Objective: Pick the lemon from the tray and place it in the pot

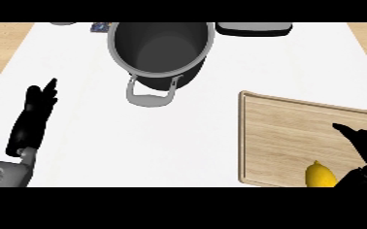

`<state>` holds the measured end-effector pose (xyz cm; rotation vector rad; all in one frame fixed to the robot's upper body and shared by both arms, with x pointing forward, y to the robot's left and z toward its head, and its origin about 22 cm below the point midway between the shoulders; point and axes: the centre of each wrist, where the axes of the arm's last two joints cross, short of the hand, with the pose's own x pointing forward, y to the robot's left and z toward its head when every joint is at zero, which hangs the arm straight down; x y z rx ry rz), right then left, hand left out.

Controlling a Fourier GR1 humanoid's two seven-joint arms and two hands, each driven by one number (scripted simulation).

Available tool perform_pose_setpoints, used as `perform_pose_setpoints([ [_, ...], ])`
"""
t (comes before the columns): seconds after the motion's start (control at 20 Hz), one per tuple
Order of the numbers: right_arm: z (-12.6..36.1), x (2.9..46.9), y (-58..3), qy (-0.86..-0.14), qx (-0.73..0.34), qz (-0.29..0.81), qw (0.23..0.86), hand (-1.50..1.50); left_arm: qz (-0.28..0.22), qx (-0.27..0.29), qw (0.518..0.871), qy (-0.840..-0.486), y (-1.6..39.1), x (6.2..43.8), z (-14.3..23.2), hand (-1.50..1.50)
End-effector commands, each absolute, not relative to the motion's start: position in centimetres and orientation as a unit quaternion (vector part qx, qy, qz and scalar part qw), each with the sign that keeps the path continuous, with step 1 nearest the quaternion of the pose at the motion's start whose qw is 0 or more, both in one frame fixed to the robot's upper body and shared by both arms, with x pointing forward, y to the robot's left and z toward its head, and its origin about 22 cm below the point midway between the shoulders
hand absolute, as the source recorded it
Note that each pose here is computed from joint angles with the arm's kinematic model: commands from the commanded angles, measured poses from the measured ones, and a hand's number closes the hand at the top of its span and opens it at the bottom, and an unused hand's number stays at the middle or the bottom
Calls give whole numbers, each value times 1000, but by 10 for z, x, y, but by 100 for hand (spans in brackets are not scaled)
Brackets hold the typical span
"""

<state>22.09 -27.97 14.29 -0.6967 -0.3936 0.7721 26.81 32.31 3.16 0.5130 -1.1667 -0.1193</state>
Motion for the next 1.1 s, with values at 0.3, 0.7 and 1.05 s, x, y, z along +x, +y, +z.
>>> perform_pose_setpoints([
  [0.3,121,230,-277,-69,-353,317,878,-150,-56,247,798,-547,324,272,26,0],
  [0.7,103,245,-272,-69,-342,312,884,-150,-52,239,804,-542,310,261,29,0],
  [1.05,75,238,-285,-74,-345,301,886,-150,-53,248,798,-546,311,276,35,0],
])
